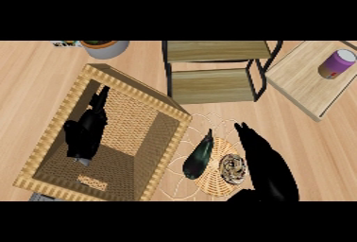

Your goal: Pick the cupcake from the placemat and place it in the tiered shelf

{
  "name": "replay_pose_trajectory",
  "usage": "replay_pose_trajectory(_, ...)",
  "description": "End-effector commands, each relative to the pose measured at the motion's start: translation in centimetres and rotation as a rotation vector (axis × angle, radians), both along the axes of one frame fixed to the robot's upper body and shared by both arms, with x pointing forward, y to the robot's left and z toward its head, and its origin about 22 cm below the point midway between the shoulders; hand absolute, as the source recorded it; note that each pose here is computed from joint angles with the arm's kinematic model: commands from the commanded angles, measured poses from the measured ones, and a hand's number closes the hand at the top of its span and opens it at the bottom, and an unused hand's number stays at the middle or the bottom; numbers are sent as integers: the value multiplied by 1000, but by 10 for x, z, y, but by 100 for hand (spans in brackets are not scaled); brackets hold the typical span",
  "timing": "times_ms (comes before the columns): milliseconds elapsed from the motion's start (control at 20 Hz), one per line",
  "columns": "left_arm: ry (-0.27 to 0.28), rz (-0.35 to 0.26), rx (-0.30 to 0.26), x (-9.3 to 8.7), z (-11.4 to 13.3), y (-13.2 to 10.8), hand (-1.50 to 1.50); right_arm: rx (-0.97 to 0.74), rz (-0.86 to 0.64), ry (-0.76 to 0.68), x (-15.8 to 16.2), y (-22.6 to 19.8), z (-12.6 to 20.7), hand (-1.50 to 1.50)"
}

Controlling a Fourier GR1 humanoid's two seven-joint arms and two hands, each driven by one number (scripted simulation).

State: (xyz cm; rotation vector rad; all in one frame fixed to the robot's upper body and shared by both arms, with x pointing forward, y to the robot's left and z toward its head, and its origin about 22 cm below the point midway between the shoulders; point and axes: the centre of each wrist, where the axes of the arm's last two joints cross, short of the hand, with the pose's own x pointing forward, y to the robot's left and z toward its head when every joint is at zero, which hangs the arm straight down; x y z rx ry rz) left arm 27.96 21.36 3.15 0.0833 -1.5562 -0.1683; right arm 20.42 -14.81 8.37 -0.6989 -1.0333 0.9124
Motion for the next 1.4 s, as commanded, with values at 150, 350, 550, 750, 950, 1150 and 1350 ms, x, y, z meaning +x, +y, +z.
replay_pose_trajectory(150,-37,-38,89,0,-19,12,0,-19,-22,18,7,-3,-19,-150)
replay_pose_trajectory(350,-39,-36,71,9,2,12,0,2,-12,40,8,3,-19,-150)
replay_pose_trajectory(550,-10,-39,57,7,-12,3,0,-1,0,50,1,8,-47,-150)
replay_pose_trajectory(750,-19,-51,62,-12,-22,4,0,-6,4,51,8,-4,-50,-150)
replay_pose_trajectory(950,-18,-52,69,-5,-5,11,0,-25,44,81,11,19,-44,150)
replay_pose_trajectory(1150,-4,-43,65,-12,-19,15,0,-81,104,79,-3,-9,-73,150)
replay_pose_trajectory(1350,-14,-47,83,-15,-17,11,0,-103,107,8,-6,-4,-59,150)
